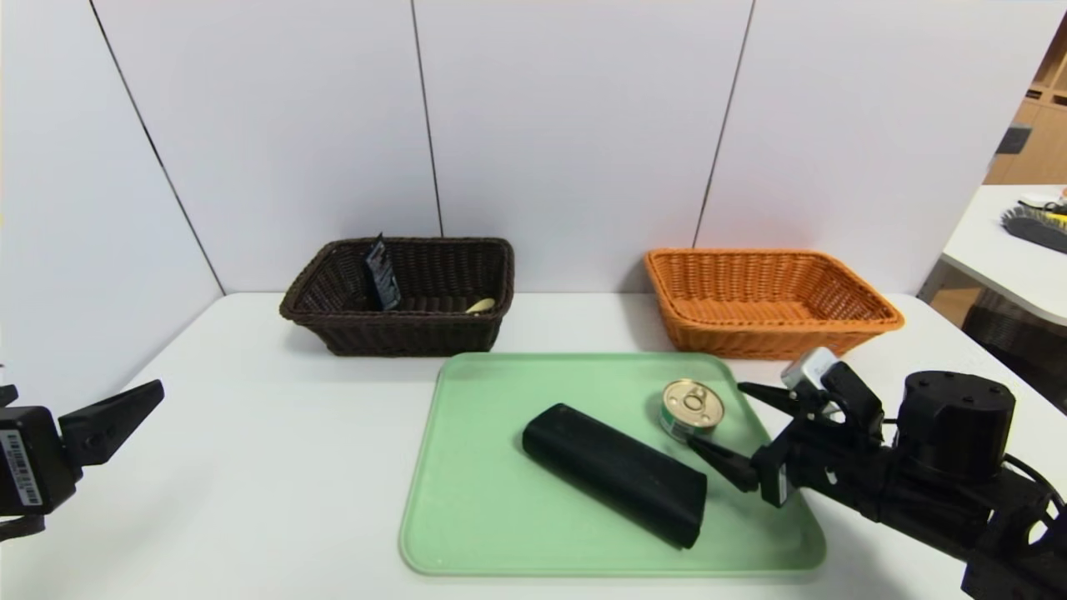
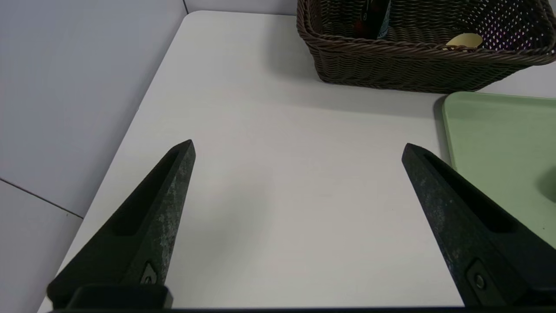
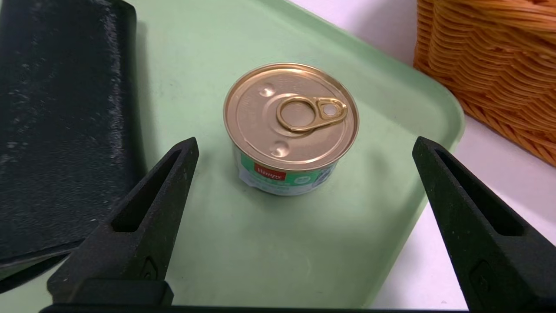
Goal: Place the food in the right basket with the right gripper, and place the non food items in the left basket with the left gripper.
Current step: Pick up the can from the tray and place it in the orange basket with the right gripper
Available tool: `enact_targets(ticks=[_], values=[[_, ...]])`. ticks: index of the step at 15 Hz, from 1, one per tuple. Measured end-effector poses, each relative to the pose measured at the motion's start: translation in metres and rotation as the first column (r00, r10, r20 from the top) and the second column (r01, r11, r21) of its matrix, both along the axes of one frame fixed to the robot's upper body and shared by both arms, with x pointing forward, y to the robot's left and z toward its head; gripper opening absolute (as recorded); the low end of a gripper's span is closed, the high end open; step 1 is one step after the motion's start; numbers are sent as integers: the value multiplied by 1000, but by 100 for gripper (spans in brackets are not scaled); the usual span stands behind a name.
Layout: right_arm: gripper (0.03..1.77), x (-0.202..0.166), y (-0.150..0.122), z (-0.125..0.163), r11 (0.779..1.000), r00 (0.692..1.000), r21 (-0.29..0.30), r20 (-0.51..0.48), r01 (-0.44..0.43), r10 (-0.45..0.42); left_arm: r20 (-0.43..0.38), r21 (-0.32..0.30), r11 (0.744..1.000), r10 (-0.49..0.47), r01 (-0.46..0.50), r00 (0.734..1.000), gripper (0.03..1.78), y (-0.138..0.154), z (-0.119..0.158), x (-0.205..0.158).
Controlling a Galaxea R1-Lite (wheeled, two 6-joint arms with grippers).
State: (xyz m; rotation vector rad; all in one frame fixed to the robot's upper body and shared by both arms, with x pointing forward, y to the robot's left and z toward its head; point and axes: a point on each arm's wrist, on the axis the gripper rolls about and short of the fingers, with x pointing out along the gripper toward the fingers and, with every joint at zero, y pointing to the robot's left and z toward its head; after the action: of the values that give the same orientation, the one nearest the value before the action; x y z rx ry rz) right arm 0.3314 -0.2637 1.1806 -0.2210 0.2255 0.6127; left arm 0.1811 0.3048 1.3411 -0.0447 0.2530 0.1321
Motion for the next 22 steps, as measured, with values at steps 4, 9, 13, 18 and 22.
enact_targets(ticks=[4,9,13,18,22], values=[[170,6,2,-4,1000,1000,-1,-11,-3,3,-7,2,1000,-4,4,1000,169,0,-3,-1],[170,13,6,-7,1000,1000,8,-15,-7,7,-11,4,1000,-5,5,1000,169,0,-5,-2],[170,16,9,-9,1000,1000,22,-25,-11,11,-13,6,1000,-5,5,1000,169,0,-6,-2],[170,20,11,-10,1000,1000,26,-26,-14,14,-13,6,1000,-5,5,1000,169,0,-6,-2],[170,23,12,-9,999,1000,30,-15,-18,18,-18,8,1000,-5,5,1000,169,0,-8,-2]])
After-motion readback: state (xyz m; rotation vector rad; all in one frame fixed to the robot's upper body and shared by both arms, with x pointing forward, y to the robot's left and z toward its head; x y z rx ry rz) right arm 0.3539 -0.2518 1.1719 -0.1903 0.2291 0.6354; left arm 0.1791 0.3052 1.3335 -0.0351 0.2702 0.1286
